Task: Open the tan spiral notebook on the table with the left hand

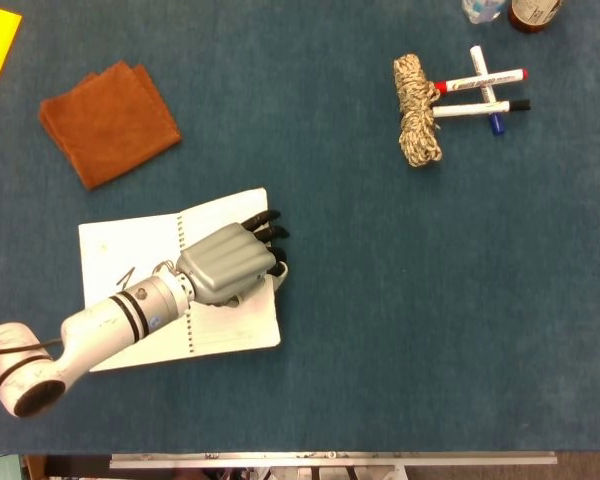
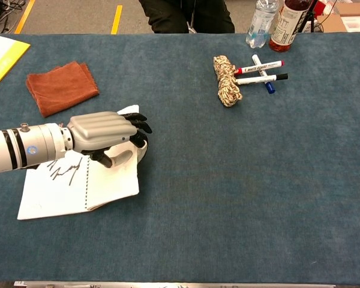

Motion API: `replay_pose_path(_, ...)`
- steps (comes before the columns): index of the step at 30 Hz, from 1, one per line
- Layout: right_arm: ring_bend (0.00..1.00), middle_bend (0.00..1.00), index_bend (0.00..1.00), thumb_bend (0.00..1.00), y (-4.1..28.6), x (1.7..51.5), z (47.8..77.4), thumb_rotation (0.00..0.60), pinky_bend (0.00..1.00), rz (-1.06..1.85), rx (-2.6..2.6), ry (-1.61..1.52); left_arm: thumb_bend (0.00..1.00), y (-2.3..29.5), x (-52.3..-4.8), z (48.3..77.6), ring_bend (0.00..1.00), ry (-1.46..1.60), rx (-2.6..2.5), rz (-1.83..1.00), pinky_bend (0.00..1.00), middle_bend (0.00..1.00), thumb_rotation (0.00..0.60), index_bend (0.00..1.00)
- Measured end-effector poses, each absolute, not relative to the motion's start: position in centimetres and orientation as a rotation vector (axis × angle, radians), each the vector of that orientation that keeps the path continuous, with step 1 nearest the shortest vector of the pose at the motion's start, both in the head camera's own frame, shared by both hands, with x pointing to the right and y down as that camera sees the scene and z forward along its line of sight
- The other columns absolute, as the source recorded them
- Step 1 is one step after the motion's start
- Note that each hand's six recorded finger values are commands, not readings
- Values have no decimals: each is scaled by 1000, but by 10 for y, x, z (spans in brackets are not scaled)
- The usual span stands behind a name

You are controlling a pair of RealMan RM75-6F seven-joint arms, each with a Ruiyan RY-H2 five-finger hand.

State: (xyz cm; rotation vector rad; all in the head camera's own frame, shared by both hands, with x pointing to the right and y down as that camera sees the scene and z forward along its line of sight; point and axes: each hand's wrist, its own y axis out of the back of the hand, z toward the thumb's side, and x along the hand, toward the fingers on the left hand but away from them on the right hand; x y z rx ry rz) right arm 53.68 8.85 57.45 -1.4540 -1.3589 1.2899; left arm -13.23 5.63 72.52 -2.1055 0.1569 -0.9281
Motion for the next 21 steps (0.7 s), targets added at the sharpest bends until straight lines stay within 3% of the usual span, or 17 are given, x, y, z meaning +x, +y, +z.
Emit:
replay_pose_path(2,151,242,258,185,88,536,574,600,280,1288,-1454,-1359,485,60,-131,731,61,155,-2115,-933,0,203,600,285)
replay_pose_path(4,151,242,259,185,88,537,574,600,280,1288,-1452,-1360,385,62,-131,734,5,154,-2123,-945,0,63,600,79)
replay_pose_path(6,151,242,258,186,88,537,574,600,280,1288,-1451,-1359,316,64,-130,737,0,164,-2137,-957,0,4,600,2)
replay_pose_path(14,150,242,258,186,87,537,573,600,280,1287,-1452,-1355,279,59,-130,727,0,329,-2168,-927,0,0,600,0)
replay_pose_path(21,151,241,258,186,81,533,574,600,280,1305,-1467,-1318,279,47,-166,711,0,507,-2144,-987,0,0,600,0)
